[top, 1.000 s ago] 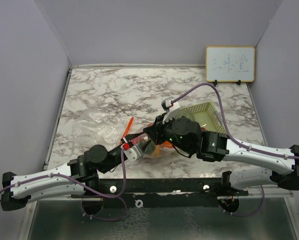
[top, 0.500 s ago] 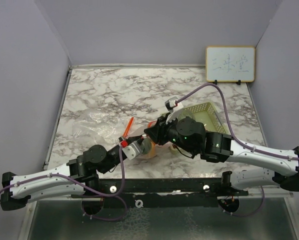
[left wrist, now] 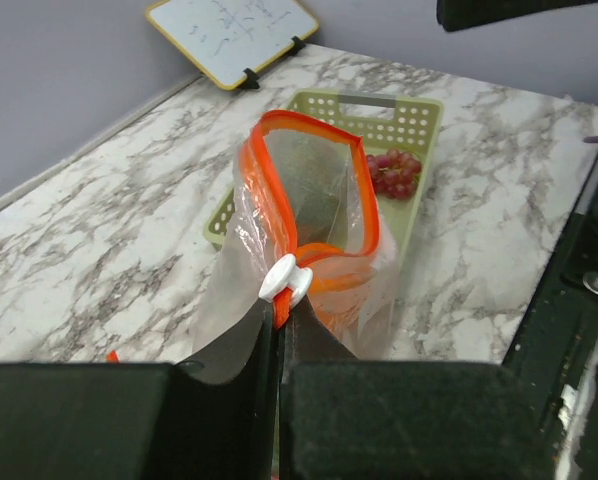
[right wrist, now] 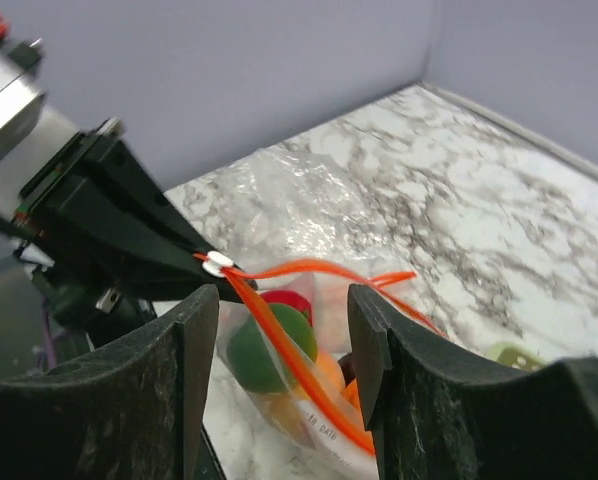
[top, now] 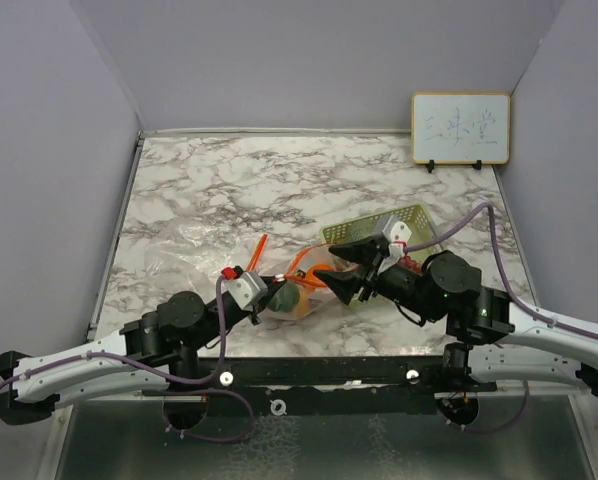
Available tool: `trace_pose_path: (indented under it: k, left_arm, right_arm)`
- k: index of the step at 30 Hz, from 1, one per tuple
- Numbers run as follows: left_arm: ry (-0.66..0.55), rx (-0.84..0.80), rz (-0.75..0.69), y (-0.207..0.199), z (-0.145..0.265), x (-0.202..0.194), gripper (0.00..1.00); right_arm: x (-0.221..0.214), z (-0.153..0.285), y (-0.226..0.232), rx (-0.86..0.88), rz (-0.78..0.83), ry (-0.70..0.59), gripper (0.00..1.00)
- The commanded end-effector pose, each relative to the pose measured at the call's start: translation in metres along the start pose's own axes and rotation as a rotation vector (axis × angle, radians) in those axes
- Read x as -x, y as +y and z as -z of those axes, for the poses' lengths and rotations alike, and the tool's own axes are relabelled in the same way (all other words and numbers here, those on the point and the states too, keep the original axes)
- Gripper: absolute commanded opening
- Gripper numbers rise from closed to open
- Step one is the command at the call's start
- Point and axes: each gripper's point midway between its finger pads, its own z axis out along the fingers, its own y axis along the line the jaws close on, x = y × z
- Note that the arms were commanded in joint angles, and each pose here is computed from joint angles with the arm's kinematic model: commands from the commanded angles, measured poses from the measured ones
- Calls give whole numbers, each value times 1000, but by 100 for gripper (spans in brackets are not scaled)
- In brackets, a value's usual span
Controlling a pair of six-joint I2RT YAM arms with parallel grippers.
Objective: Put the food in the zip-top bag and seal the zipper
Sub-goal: Zip the zipper food storage bag at the center of the board.
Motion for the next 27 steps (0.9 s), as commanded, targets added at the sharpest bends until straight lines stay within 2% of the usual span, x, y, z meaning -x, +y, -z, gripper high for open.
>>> trace_pose_path:
  k: [1, 6, 9, 23, 27]
  left_arm:
    - [-31, -135, 92, -17, 20, 29, 0]
    - [-51, -137, 105, -13, 30, 32, 0]
    - [-73, -133, 112, -11, 35, 35, 0]
    - [-58, -173, 93, -18, 35, 30, 0]
    - [-52, -188, 90, -21, 34, 29, 0]
  right_arm:
    - [6, 1, 56, 396, 400, -99, 54]
    - [-10, -22, 80, 520, 518, -45, 50]
    - [-20, -39, 80, 511, 546, -8, 45]
    - [-6, -44, 97, 585, 598, -103, 40]
    - [-11, -51, 100, 600, 614, -79, 39]
